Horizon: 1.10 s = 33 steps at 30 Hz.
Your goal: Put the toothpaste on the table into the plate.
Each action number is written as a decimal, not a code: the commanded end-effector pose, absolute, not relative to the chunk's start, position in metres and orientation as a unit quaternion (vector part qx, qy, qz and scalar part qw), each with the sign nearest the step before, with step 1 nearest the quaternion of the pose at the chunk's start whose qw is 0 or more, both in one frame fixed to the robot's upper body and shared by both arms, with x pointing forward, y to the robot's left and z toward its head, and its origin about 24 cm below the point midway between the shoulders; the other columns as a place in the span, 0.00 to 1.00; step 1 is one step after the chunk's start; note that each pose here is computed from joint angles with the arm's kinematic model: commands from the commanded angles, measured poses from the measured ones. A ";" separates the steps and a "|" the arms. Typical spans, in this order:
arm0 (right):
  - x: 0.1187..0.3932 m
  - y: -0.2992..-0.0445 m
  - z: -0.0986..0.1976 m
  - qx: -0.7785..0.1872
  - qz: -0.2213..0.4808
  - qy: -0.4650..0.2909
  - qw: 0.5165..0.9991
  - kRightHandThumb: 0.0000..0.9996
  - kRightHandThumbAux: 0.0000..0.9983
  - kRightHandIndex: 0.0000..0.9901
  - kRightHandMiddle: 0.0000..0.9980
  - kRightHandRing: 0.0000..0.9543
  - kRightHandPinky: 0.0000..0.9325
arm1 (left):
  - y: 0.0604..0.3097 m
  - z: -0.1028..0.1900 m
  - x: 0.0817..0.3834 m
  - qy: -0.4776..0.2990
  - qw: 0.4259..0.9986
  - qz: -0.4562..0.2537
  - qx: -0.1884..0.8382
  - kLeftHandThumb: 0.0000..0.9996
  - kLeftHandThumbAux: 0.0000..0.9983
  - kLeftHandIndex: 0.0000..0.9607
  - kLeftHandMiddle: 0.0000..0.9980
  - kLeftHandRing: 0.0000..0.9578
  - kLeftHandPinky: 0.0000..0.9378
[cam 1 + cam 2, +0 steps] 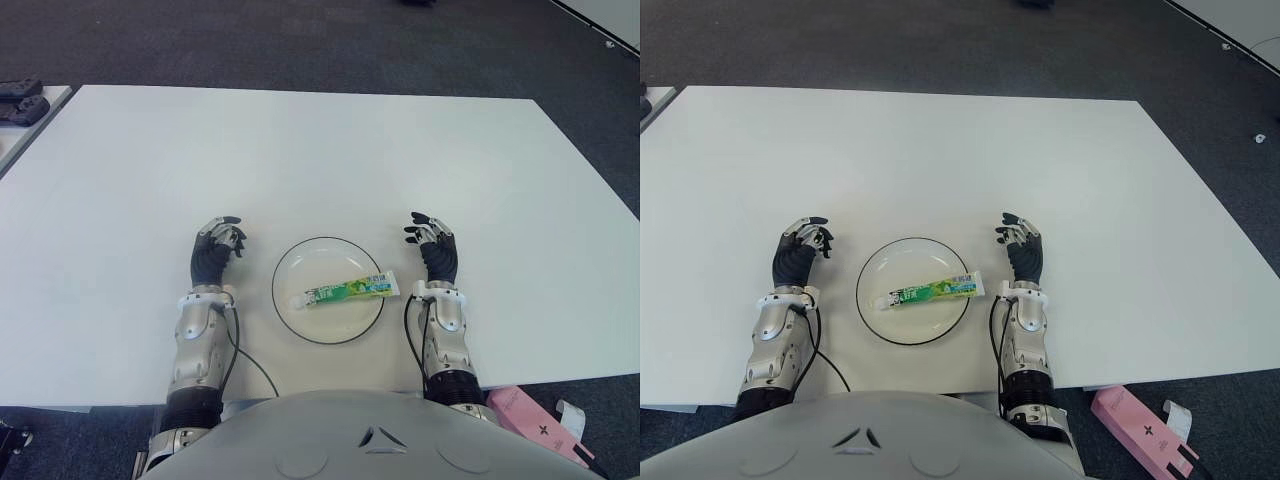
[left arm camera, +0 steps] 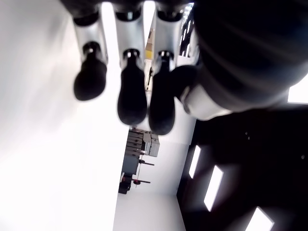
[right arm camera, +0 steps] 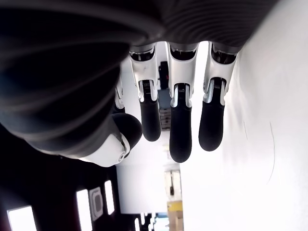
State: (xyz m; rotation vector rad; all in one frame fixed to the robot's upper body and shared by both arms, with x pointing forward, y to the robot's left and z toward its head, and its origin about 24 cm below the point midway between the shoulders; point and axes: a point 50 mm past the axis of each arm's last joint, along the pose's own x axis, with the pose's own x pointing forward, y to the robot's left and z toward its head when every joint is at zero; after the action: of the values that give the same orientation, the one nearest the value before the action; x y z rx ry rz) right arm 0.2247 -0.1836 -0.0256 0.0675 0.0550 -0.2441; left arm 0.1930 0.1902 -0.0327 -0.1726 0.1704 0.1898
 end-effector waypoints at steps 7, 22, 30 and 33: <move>0.213 -0.186 -0.045 0.020 -0.135 0.090 0.987 0.70 0.73 0.44 0.73 0.75 0.80 | 0.192 -0.051 0.175 0.181 0.972 0.128 -0.073 0.71 0.72 0.45 0.77 0.82 0.86; 0.213 -0.181 -0.045 0.029 -0.154 0.105 0.982 0.71 0.73 0.44 0.84 0.87 0.90 | 0.194 -0.048 0.174 0.183 0.974 0.124 -0.053 0.70 0.72 0.45 0.83 0.89 0.90; 0.214 -0.179 -0.046 0.038 -0.161 0.109 0.980 0.71 0.73 0.44 0.85 0.88 0.90 | 0.195 -0.046 0.174 0.183 0.973 0.131 -0.049 0.70 0.72 0.45 0.84 0.89 0.91; 0.215 -0.178 -0.046 0.036 -0.160 0.115 0.980 0.71 0.73 0.44 0.86 0.88 0.90 | 0.195 -0.046 0.174 0.181 0.974 0.128 -0.046 0.70 0.72 0.45 0.84 0.89 0.90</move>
State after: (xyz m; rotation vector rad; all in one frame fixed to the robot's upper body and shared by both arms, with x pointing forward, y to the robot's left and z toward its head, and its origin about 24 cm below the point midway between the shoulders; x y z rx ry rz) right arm 0.2258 -0.1809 -0.0260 0.0644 0.0958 -0.3094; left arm 0.1904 0.1932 -0.0260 -0.1020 0.2343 0.2307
